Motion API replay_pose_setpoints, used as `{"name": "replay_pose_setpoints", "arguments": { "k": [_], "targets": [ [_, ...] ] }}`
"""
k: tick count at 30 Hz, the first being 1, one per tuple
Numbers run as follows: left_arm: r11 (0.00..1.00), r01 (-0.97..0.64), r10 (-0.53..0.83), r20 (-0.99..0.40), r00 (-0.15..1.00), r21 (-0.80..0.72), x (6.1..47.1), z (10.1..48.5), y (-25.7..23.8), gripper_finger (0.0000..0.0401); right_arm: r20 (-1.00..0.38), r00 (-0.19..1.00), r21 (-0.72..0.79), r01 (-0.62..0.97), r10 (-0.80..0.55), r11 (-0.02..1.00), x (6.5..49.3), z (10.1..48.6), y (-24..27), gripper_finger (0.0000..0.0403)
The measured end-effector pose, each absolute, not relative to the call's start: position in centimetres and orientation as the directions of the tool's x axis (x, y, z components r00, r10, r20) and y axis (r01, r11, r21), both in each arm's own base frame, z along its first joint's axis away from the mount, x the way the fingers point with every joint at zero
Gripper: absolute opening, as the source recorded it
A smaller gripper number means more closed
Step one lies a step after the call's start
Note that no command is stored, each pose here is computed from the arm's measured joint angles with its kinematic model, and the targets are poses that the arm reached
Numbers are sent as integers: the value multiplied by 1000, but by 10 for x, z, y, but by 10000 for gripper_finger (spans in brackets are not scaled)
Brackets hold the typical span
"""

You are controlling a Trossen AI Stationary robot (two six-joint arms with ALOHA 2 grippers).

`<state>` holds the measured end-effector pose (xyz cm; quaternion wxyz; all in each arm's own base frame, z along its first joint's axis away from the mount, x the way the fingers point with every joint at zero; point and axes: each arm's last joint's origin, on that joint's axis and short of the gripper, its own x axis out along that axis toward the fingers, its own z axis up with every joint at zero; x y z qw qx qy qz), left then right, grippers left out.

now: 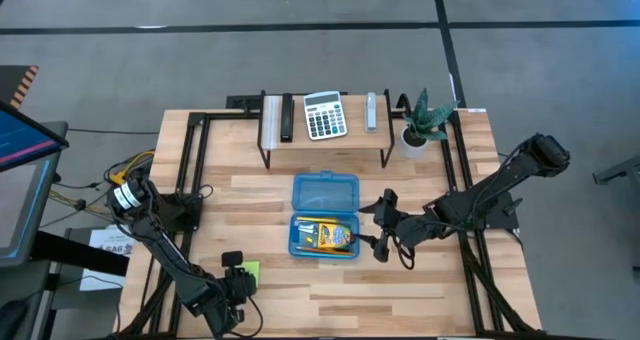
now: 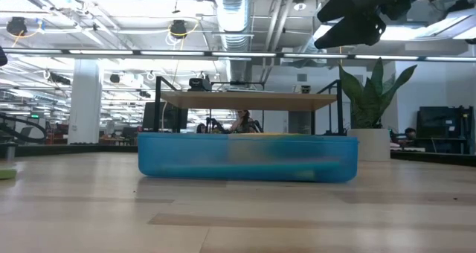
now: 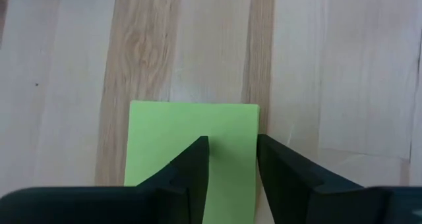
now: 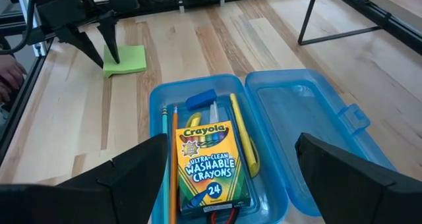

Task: Pack school essentials
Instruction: Put the green sticky note into the blue supply box

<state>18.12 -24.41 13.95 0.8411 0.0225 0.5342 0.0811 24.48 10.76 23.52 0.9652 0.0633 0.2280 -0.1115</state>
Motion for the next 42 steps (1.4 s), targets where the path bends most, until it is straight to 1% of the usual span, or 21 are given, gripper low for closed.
{"name": "replay_pose_setpoints", "arguments": {
  "k": [12, 16, 20, 22, 36, 39, 42],
  "targets": [
    [986, -112, 161, -895, 416, 125, 181, 140, -244, 72, -454, 871, 72, 244, -186, 967, 245, 235, 108, 358],
    [986, -100, 161, -895, 416, 131, 181, 140, -244, 48, -454, 871, 72, 244, -186, 967, 245, 235, 108, 358],
    [986, -97, 165, -896, 413, 137, 182, 139, -243, 12, -454, 871, 72, 244, -186, 967, 245, 235, 108, 358],
    [985, -100, 169, -897, 409, 140, 182, 139, -242, 4, -454, 871, 71, 244, -186, 967, 245, 235, 108, 358],
    [985, -96, 172, -907, 385, 146, 187, 141, -238, 2, -454, 871, 71, 243, -186, 967, 245, 235, 108, 358],
    [987, -72, 159, -907, 390, 143, 190, 145, -242, 19, -454, 871, 72, 243, -186, 967, 245, 235, 108, 358],
    [990, -43, 143, -908, 394, 137, 192, 150, -245, 51, -454, 871, 71, 243, -186, 967, 245, 235, 108, 358]
  ]
}}
